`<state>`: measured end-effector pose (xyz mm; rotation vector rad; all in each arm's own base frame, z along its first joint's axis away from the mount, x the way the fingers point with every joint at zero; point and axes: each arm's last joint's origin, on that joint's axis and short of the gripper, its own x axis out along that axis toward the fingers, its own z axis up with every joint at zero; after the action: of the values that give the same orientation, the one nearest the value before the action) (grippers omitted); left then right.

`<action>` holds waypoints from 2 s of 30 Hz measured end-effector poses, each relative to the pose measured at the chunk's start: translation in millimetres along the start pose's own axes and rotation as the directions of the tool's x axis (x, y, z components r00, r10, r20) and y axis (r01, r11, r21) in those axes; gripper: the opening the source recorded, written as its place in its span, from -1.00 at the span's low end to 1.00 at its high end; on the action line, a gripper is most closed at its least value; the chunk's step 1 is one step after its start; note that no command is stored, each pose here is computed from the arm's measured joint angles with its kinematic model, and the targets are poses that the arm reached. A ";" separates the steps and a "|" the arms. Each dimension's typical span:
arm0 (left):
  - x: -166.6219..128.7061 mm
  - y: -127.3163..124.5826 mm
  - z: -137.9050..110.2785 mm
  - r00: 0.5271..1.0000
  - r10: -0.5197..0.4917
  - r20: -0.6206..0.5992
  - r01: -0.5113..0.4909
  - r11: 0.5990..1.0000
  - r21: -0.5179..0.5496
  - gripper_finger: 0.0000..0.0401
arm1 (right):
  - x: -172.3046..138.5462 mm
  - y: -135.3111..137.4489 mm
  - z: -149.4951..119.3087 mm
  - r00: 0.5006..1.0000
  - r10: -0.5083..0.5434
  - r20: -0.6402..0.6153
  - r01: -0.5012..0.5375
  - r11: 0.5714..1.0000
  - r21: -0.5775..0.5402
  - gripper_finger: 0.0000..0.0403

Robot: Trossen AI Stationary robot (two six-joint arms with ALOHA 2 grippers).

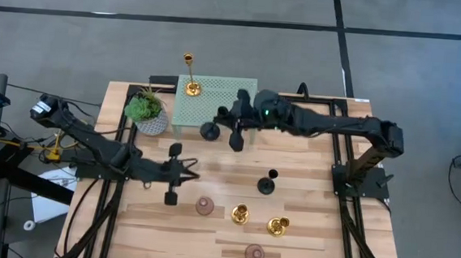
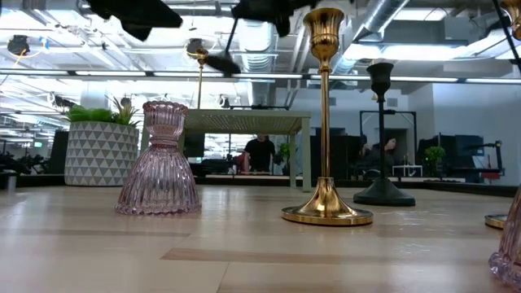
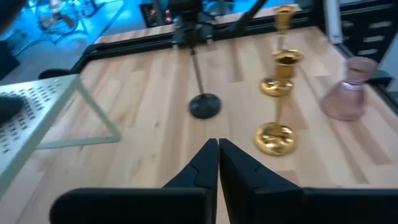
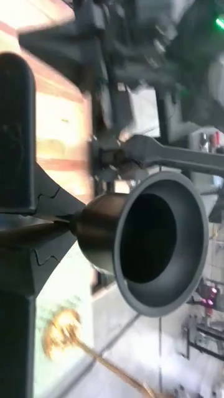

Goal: Pick & Place candle stick holders
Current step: Put the bottom left black candle holder on the shelf

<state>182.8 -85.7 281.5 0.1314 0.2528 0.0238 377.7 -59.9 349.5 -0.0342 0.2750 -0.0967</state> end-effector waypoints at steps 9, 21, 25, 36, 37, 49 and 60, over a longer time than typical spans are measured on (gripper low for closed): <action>-23.1 -27.9 -5.4 0.995 0.099 0.005 -0.099 0.993 0.062 -0.97 | -9.3 -51.4 20.7 0.997 -0.075 0.002 0.075 0.996 0.045 -1.00; -32.1 -41.1 -7.3 0.999 0.046 0.015 -0.046 0.999 0.004 -0.98 | 36.4 -101.7 13.0 0.992 -0.081 -0.101 0.089 0.993 0.081 -1.00; -34.1 -46.8 -9.3 1.000 0.020 0.011 -0.020 1.000 -0.012 -0.97 | 42.1 -122.8 22.5 0.983 -0.107 -0.151 0.121 0.989 0.087 -1.00; -35.7 -52.7 -11.5 1.000 0.000 0.006 0.000 1.000 0.002 -0.98 | 67.3 -155.0 4.9 0.958 -0.119 -0.259 0.155 0.980 0.124 -1.00; -35.7 -52.8 -11.5 1.000 0.000 0.006 0.000 1.000 0.001 -0.98 | 68.5 -156.7 2.8 0.958 -0.117 -0.263 0.155 0.980 0.126 -1.00; -35.7 -52.8 -11.5 1.000 0.000 0.006 0.000 1.000 0.002 -0.98 | 61.8 -174.0 1.5 0.950 -0.176 -0.257 0.213 0.969 0.126 -1.00; -35.8 -52.7 -11.4 1.000 0.000 0.006 0.000 1.000 0.001 -0.98 | 63.4 -174.2 -3.2 0.949 -0.169 -0.267 0.210 0.969 0.133 -1.00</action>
<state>145.7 -138.0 272.5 0.1326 0.2464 0.0231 421.8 -239.6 337.6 0.1122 0.5194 -0.3169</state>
